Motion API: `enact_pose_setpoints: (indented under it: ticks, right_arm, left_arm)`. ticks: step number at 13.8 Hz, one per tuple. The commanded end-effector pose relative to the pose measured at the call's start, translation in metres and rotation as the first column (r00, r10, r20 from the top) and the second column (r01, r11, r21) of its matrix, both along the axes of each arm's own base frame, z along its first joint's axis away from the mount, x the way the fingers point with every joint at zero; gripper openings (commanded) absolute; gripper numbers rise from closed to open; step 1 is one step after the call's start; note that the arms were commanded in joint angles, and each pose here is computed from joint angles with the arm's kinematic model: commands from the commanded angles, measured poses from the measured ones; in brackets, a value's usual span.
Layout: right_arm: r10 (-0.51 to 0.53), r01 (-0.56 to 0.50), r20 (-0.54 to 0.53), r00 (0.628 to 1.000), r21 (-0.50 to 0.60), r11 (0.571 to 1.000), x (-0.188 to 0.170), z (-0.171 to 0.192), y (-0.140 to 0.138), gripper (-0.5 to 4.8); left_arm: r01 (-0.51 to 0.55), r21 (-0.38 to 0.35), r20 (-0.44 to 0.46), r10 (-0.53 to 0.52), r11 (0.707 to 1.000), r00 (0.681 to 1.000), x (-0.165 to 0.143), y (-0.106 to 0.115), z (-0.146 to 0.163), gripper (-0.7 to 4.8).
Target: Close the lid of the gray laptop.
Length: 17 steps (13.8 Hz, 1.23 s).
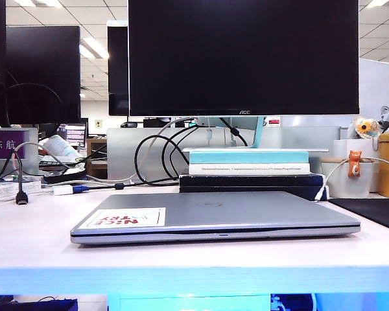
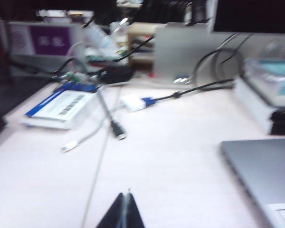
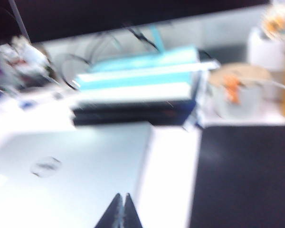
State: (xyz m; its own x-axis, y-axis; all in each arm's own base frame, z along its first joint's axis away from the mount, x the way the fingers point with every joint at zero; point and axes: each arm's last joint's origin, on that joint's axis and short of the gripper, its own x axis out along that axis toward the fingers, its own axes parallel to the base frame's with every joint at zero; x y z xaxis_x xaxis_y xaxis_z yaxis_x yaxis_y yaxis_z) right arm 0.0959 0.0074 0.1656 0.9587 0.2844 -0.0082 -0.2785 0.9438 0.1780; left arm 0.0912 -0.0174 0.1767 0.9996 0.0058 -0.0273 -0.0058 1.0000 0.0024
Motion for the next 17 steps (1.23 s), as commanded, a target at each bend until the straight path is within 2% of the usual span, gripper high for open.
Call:
enact_pose_setpoints:
  ticks: [1, 6, 9, 13, 14, 16, 17]
  right_arm:
    - [-0.038, 0.038, 0.002, 0.999, -0.016, 0.999, 0.000, -0.001, -0.001, -0.02]
    - [-0.041, 0.041, 0.002, 0.999, -0.016, 0.999, 0.001, -0.001, -0.001, -0.02]
    - [-0.033, 0.033, 0.001, 0.999, -0.015, 0.999, 0.000, -0.001, -0.001, -0.02]
    - [0.095, -0.095, -0.004, 0.995, 0.004, 0.995, -0.001, -0.001, 0.003, -0.02]
    - [0.085, -0.085, -0.005, 0.996, 0.004, 0.996, -0.001, -0.001, 0.002, -0.02]
    - [-0.009, 0.009, -0.008, 1.000, 0.004, 1.000, 0.000, -0.002, 0.000, -0.02]
    - [-0.014, 0.014, -0.016, 1.000, 0.006, 1.000, 0.000, -0.002, 0.000, -0.02]
  left_arm:
    - [0.003, -0.011, 0.075, -0.002, 1.000, 0.997, 0.002, 0.000, 0.000, -0.06]
    - [0.015, -0.027, 0.078, -0.013, 1.000, 0.997, 0.005, 0.007, -0.007, -0.06]
    - [-0.083, -0.066, 0.037, 0.086, 0.994, 0.996, 0.006, 0.017, -0.011, -0.05]
    - [-0.094, -0.062, 0.023, 0.096, 0.994, 0.995, 0.006, 0.018, -0.012, -0.05]
    - [-0.095, -0.061, 0.016, 0.096, 0.994, 0.995, 0.006, 0.018, -0.013, -0.05]
    - [-0.095, -0.061, 0.015, 0.096, 0.994, 0.995, 0.006, 0.018, -0.013, -0.05]
    - [-0.095, -0.061, 0.015, 0.096, 0.994, 0.995, 0.006, 0.018, -0.013, -0.05]
